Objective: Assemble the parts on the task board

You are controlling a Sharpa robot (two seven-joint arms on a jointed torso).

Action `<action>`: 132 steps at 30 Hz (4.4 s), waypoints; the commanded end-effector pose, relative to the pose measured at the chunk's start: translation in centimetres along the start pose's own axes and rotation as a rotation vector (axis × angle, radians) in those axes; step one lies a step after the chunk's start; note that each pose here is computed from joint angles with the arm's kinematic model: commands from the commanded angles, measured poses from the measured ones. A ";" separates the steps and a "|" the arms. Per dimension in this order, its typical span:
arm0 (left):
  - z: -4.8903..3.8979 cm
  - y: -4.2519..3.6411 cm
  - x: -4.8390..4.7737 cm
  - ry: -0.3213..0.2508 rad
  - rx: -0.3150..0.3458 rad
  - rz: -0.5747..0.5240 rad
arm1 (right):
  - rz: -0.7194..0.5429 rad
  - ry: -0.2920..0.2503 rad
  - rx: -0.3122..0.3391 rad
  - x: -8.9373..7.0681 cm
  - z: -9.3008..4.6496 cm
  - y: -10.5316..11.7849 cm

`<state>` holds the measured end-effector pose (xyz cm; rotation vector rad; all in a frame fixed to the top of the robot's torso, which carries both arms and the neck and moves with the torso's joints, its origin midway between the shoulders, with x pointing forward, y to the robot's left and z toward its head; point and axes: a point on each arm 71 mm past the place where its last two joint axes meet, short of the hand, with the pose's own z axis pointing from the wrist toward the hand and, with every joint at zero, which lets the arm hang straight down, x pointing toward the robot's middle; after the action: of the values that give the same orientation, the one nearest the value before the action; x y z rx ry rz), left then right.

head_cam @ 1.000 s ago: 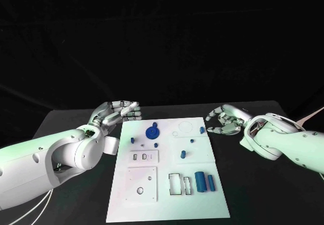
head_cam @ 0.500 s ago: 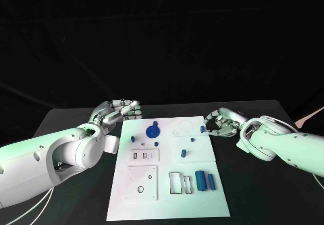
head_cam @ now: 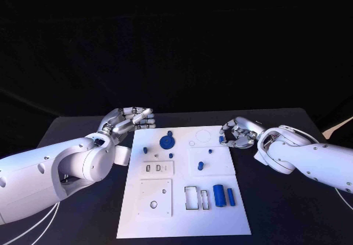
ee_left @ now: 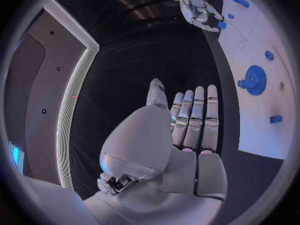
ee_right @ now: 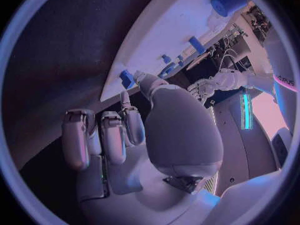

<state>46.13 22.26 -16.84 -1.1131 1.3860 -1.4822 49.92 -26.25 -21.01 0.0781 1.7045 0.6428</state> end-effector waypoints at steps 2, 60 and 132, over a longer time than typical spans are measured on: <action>0.03 -0.12 0.24 0.019 0.009 -0.009 | -0.017 0.023 0.010 0.3 0.1 -0.1; -0.02 -0.10 -0.03 0.016 0.003 -0.007 | -0.018 -0.043 0.013 0.9 0.1 2.0; 1.03 0.47 -0.20 0.005 -0.018 -0.013 | -0.117 0.166 -0.200 14.1 2.1 18.9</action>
<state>47.22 22.36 -17.46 -1.1397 1.3964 -1.4613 43.09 -3.95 -24.62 -0.1854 1.7466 0.7687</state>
